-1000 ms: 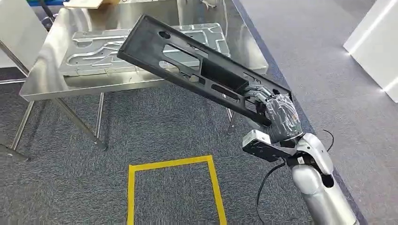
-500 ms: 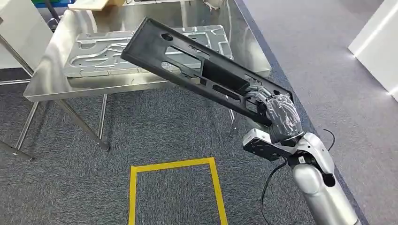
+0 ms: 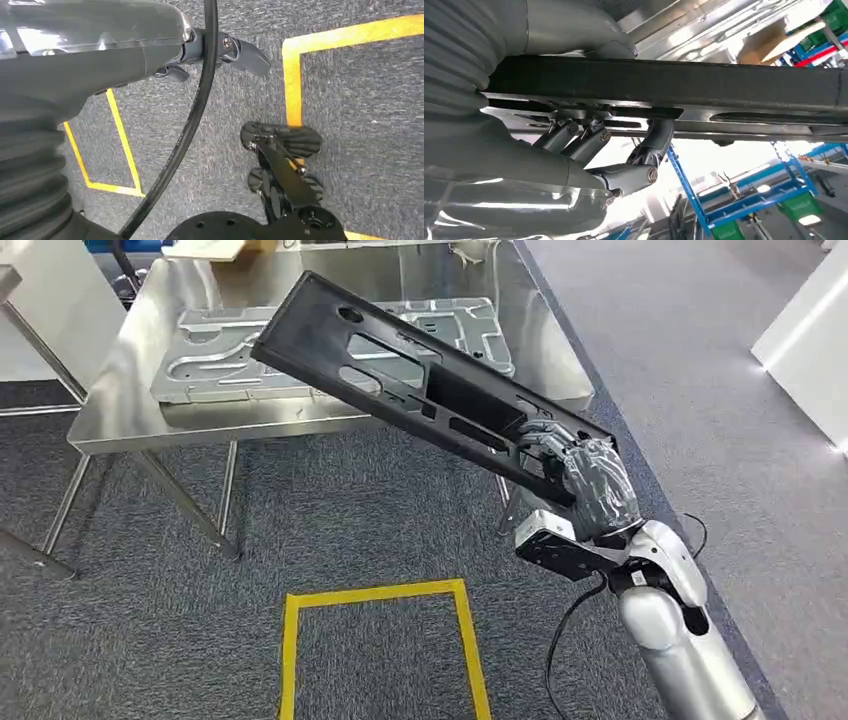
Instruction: Take the parts from the cabinet and place them on the table.
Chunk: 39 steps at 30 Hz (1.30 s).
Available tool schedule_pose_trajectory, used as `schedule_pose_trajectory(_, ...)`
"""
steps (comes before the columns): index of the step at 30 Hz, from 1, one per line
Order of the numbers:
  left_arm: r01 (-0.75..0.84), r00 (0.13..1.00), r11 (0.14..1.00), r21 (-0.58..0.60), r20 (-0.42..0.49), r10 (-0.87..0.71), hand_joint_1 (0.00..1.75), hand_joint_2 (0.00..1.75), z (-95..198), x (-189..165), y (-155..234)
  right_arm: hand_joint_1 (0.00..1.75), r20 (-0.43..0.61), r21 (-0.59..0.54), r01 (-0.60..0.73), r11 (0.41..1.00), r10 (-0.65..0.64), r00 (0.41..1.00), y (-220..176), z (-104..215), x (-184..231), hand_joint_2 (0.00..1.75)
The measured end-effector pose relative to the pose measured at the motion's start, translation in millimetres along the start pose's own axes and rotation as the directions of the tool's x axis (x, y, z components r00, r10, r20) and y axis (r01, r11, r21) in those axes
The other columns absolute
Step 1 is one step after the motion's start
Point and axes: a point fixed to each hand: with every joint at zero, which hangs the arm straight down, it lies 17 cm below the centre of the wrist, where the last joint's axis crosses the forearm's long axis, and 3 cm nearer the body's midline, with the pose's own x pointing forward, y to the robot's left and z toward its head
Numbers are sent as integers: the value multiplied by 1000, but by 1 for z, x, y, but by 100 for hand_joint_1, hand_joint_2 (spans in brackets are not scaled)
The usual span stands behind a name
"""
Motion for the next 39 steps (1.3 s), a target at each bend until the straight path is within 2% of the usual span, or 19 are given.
schedule_pose_trajectory(13, -6, 1000, 1000, 1, -2, 6, 0, 175, 1, -3, 2, 175, -4, 6, 2, 1000, -2, 1000, 1, 0, -1, 175)
schedule_pose_trajectory(20, -19, 999, 996, 85, -27, 22, 0, 175, -8, -6, 15, 175, 15, 5, 22, 1000, -22, 1000, 1, -3, 3, 175)
schedule_pose_trajectory(39, -33, 999, 999, 36, -38, 34, 0, 175, -14, -6, 5, 175, -13, 16, 41, 999, -40, 999, 9, 4, -4, 175)
